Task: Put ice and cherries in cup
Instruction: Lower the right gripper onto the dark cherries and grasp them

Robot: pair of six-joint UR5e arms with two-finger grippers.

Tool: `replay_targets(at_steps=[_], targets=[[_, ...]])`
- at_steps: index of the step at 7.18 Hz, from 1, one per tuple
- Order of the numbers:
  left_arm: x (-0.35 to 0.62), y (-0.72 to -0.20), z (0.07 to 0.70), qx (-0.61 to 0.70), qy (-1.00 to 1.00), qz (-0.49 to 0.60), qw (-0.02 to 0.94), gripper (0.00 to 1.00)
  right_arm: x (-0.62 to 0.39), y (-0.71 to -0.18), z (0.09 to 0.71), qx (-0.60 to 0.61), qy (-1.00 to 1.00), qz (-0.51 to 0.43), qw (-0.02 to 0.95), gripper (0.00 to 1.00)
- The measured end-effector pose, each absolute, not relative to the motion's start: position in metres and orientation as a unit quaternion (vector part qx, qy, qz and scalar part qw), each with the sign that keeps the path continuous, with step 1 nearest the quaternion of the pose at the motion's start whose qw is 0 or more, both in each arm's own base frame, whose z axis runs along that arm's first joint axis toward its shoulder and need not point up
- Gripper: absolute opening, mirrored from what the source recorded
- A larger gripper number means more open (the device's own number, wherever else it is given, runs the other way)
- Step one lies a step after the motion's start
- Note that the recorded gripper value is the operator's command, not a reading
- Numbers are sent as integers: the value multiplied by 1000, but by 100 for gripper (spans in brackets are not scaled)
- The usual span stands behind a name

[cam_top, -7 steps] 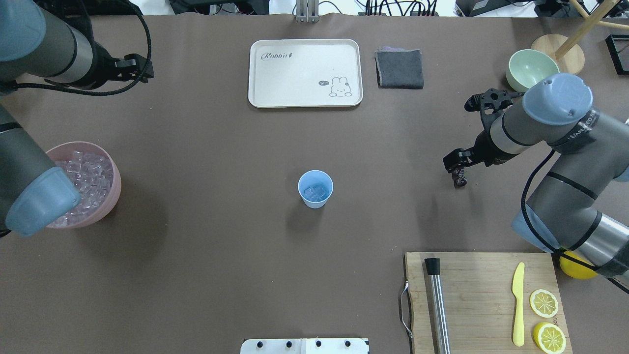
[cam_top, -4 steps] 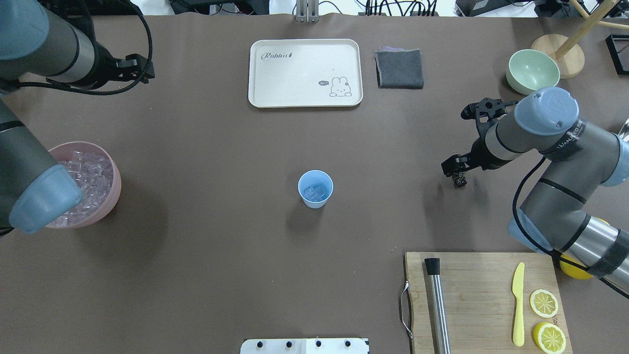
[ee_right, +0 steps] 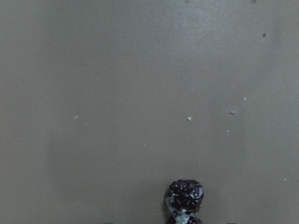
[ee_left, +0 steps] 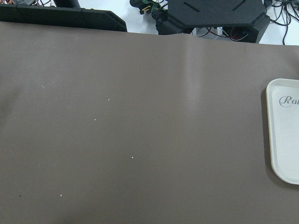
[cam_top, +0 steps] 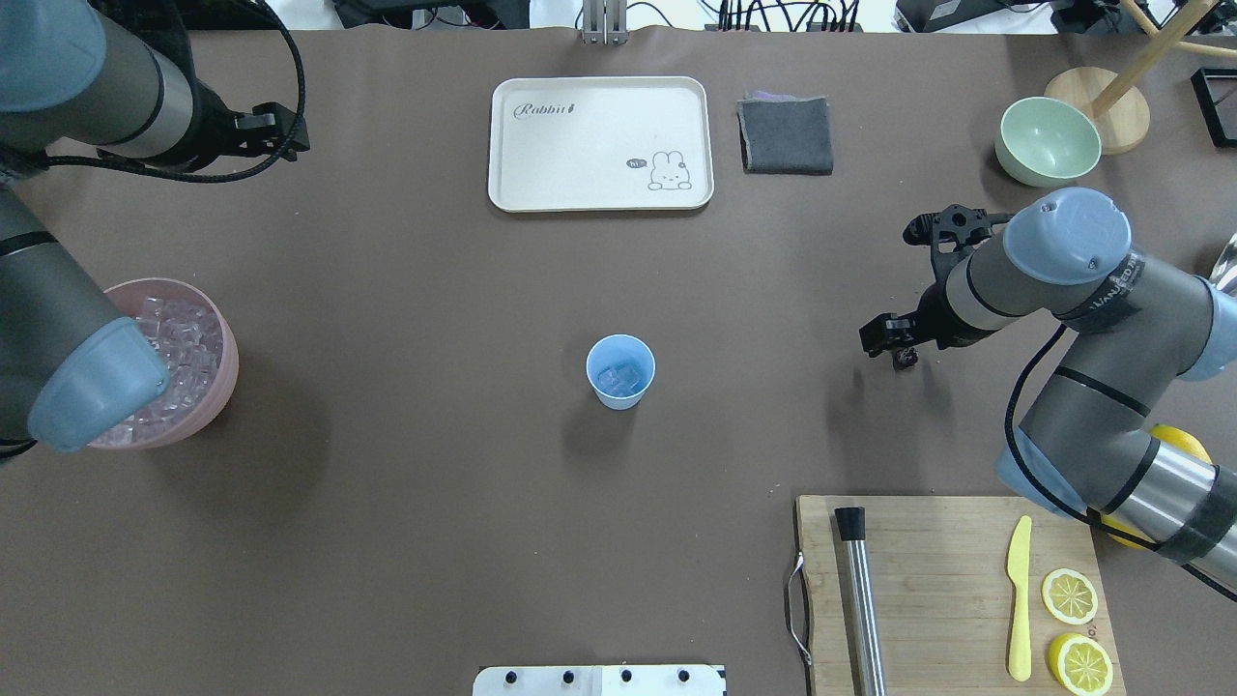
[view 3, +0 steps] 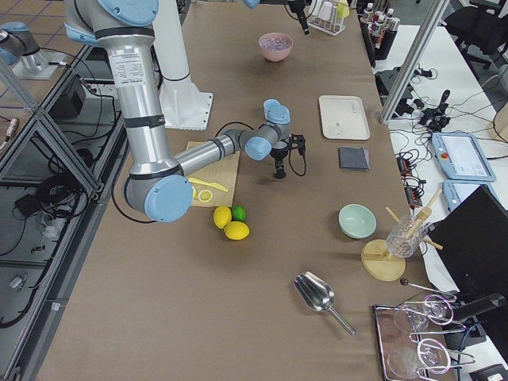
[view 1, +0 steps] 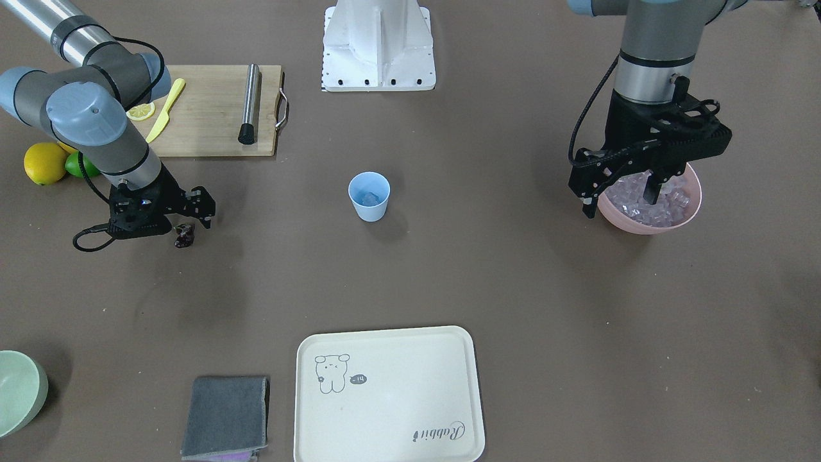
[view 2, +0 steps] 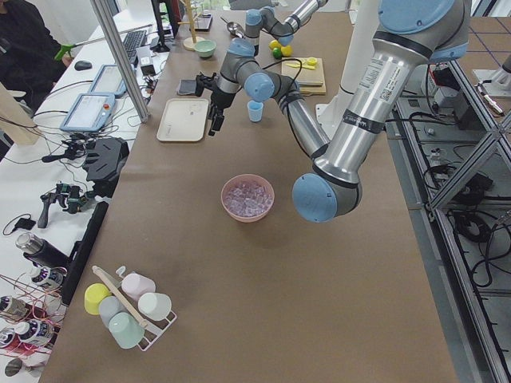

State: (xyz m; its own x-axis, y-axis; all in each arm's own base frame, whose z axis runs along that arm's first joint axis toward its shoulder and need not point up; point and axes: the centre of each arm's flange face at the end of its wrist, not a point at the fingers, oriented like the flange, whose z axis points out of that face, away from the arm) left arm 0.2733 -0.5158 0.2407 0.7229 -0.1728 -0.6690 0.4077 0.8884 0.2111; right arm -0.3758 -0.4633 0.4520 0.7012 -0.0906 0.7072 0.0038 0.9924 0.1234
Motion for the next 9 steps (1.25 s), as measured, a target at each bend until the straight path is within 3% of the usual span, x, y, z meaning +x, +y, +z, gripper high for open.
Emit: replay_targets(at_steps=[2, 3, 5, 6, 9], targets=[[274, -514, 238, 170, 342, -156, 911, 98, -375, -460, 455, 51, -384, -17, 922, 52], [274, -514, 237, 171, 343, -156, 910, 98, -374, -458, 457, 50, -383, -16, 922, 40], [275, -515, 235, 171, 344, -155, 910, 98, -372, -457, 454, 52, -385, -16, 921, 7], [275, -515, 235, 171, 344, -155, 910, 98, -371, -458, 453, 55, -384, -15, 921, 0], [276, -515, 236, 170, 345, -154, 910, 98, -371, -460, 449, 67, -381, -12, 922, 0]])
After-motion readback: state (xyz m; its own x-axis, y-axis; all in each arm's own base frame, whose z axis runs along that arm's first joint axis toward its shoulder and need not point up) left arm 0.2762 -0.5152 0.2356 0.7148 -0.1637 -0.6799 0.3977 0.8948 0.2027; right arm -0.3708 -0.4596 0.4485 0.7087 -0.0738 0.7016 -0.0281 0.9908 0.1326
